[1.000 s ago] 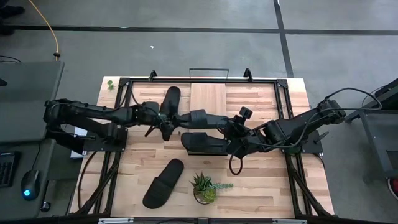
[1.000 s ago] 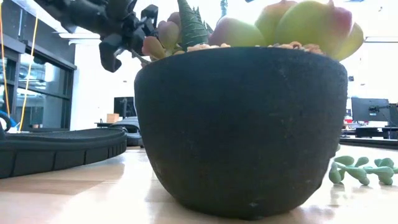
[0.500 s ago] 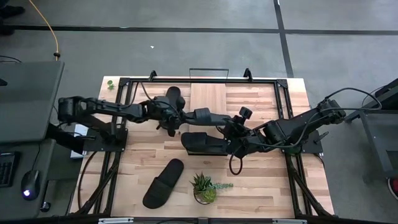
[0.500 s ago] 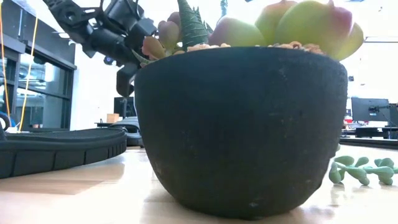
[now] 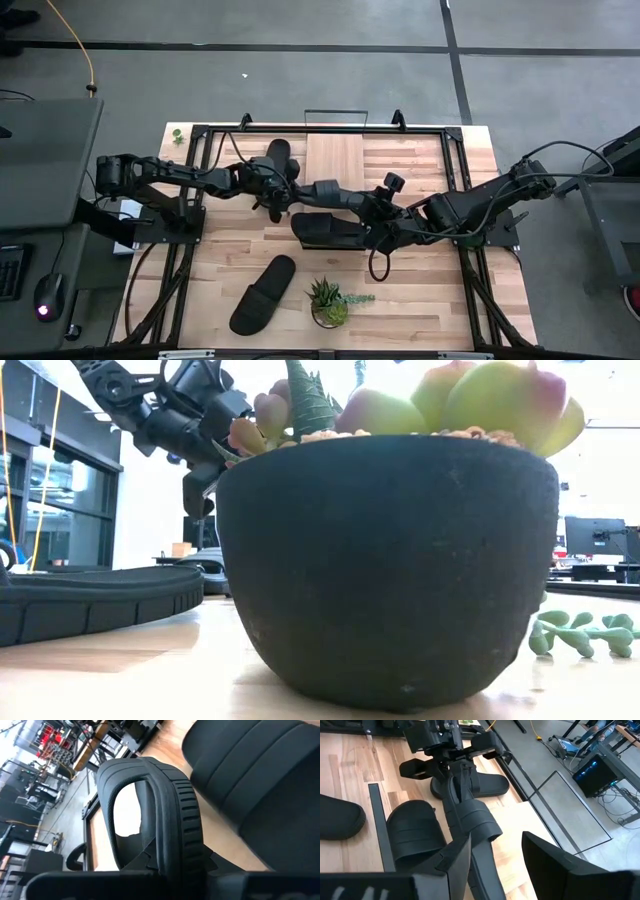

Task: Pick and place slides into the shelf
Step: Put the bottom right black slide on the shelf

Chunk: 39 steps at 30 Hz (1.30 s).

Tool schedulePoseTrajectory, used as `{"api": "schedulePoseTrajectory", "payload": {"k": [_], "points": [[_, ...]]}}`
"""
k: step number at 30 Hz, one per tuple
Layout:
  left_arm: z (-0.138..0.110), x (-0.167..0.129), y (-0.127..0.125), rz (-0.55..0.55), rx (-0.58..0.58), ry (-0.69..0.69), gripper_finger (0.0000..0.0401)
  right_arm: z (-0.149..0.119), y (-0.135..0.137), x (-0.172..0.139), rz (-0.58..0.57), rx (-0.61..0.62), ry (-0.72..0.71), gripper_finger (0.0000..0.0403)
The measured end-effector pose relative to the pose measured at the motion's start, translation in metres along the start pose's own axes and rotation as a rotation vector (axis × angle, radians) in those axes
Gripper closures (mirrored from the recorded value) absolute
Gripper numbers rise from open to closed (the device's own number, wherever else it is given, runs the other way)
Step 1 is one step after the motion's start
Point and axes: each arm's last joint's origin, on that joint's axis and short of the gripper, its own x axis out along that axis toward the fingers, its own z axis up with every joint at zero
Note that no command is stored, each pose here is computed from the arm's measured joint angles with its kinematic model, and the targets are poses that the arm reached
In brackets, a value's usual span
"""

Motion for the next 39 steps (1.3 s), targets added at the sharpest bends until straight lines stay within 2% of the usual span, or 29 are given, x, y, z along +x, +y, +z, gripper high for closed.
{"api": "schedulePoseTrajectory", "payload": {"k": [9,26,39], "points": [[-0.004,0.005,-0.004,-0.022,-0.005,0.013,0.0375,0.0,0.0,0.0,0.001,0.003,-0.003,0.0234],[-0.014,0.013,-0.011,-0.03,0.003,0.125,0.0373,0.0,0.0,0.0,0.003,0.004,-0.003,0.0234],[-0.017,0.013,-0.015,-0.053,-0.038,0.178,0.0349,0.0,0.0,0.0,0.004,0.004,-0.002,0.0234]]}}
